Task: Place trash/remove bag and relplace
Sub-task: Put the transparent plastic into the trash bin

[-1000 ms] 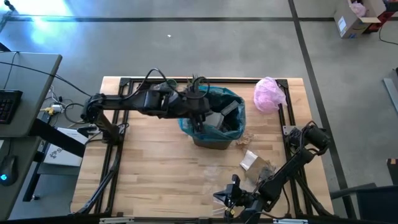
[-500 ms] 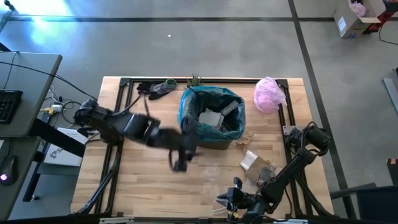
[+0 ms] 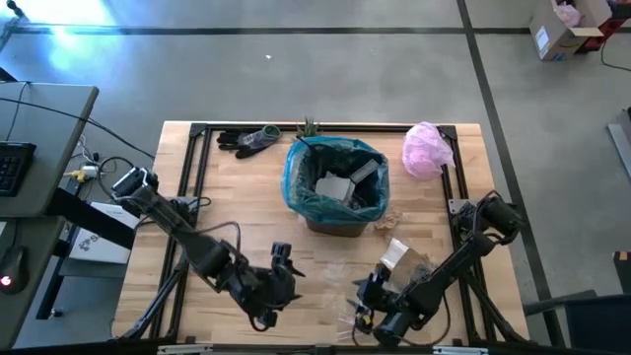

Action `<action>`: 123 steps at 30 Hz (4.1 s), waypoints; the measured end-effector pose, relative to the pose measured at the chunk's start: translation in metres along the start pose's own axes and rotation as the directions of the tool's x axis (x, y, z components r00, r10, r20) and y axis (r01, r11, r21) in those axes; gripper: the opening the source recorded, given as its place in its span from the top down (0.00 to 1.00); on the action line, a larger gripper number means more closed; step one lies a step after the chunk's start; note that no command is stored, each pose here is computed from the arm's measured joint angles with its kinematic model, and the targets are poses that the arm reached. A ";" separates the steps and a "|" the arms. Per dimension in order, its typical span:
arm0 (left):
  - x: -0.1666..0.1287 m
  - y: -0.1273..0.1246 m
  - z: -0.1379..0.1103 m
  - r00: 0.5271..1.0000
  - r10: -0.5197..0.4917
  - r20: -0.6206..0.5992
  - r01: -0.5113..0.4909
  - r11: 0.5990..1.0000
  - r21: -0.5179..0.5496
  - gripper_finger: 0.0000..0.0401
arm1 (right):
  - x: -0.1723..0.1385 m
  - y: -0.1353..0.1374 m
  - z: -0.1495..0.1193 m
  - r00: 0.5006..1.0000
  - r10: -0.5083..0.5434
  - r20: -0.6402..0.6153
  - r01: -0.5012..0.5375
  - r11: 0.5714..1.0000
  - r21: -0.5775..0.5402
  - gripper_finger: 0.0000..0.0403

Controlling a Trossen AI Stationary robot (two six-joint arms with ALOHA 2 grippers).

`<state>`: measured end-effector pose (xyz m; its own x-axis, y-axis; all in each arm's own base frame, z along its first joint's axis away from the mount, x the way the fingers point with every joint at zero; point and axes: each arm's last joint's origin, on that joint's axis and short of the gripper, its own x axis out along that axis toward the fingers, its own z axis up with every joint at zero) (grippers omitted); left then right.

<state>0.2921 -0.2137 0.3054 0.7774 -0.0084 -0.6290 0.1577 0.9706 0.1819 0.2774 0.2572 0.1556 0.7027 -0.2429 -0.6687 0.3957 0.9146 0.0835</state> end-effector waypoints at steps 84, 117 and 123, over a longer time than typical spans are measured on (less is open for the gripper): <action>0.094 -0.024 -0.133 0.974 0.002 0.227 0.092 0.910 -0.405 0.50 | -0.070 -0.035 0.125 0.915 0.076 0.397 -0.060 0.997 -0.053 1.00; 0.122 0.032 -0.115 0.973 0.040 0.226 0.044 0.935 -0.353 0.50 | -0.078 -0.027 0.128 0.893 0.288 0.345 -0.257 0.957 -0.134 1.00; 0.154 0.040 -0.098 0.971 -0.052 0.232 0.111 0.961 -0.253 0.50 | -0.079 0.002 0.086 0.899 0.365 0.243 -0.350 0.931 -0.106 1.00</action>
<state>0.3586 -0.1530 0.1418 0.8883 -0.1140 -0.4450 0.0840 0.9927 -0.0867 0.2737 0.2500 0.2722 0.9196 0.0371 -0.3912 0.0602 0.9705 0.2336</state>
